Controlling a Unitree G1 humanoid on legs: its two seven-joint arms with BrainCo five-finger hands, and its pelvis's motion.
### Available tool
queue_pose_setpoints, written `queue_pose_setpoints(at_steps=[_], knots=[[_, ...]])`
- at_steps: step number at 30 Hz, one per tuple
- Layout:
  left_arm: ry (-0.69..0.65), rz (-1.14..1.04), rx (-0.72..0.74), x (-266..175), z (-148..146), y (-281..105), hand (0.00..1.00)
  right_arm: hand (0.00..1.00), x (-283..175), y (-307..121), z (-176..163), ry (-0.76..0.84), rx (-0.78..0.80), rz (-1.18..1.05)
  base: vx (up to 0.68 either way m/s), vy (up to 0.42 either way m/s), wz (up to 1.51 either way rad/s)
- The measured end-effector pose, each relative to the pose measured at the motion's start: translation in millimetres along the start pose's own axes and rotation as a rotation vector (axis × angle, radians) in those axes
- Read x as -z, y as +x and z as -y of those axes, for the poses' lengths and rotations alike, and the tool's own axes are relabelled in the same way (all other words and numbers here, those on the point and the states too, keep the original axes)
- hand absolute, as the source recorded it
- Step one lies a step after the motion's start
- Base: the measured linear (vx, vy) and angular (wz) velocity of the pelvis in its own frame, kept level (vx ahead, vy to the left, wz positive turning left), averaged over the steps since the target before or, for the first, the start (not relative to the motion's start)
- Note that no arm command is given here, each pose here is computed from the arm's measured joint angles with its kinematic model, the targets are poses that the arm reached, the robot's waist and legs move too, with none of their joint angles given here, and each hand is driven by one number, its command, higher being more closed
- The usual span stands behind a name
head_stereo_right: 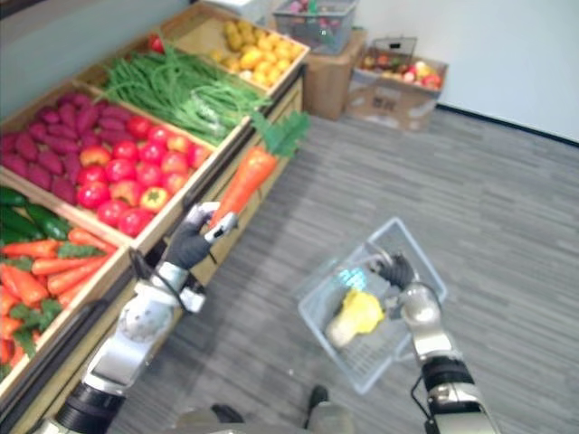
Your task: Pick vegetable in the basket
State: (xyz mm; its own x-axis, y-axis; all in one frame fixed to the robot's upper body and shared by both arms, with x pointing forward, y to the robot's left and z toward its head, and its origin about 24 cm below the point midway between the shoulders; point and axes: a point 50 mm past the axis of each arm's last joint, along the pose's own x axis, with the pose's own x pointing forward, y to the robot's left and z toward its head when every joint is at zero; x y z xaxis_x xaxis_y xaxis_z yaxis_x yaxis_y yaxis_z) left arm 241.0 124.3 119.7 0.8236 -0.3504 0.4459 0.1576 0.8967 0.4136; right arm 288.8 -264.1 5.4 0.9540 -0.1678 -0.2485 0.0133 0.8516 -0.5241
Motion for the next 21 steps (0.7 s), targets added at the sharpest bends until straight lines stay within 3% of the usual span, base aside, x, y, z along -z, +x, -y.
queue_pose_setpoints(at_steps=[6, 15, 21], knots=[[-0.016, -0.058, -0.003, 6.4, 3.0, -18.9, 1.0, 1.0, -74.1, 27.0, -27.4, 0.038, -0.115, 0.193, -0.1, 0.012, -0.63], [0.035, -0.02, 0.029, -7.2, -5.4, -30.7, 1.0, 1.0, -135.0, 51.6, -18.4, 0.123, -0.114, 0.27, -0.04, 0.086, -0.25], [0.007, -0.014, 0.09, -7.8, 7.7, -30.0, 1.0, 1.0, -156.3, 56.4, -11.2, 0.121, -0.099, 0.291, -0.03, 0.034, -0.34]])
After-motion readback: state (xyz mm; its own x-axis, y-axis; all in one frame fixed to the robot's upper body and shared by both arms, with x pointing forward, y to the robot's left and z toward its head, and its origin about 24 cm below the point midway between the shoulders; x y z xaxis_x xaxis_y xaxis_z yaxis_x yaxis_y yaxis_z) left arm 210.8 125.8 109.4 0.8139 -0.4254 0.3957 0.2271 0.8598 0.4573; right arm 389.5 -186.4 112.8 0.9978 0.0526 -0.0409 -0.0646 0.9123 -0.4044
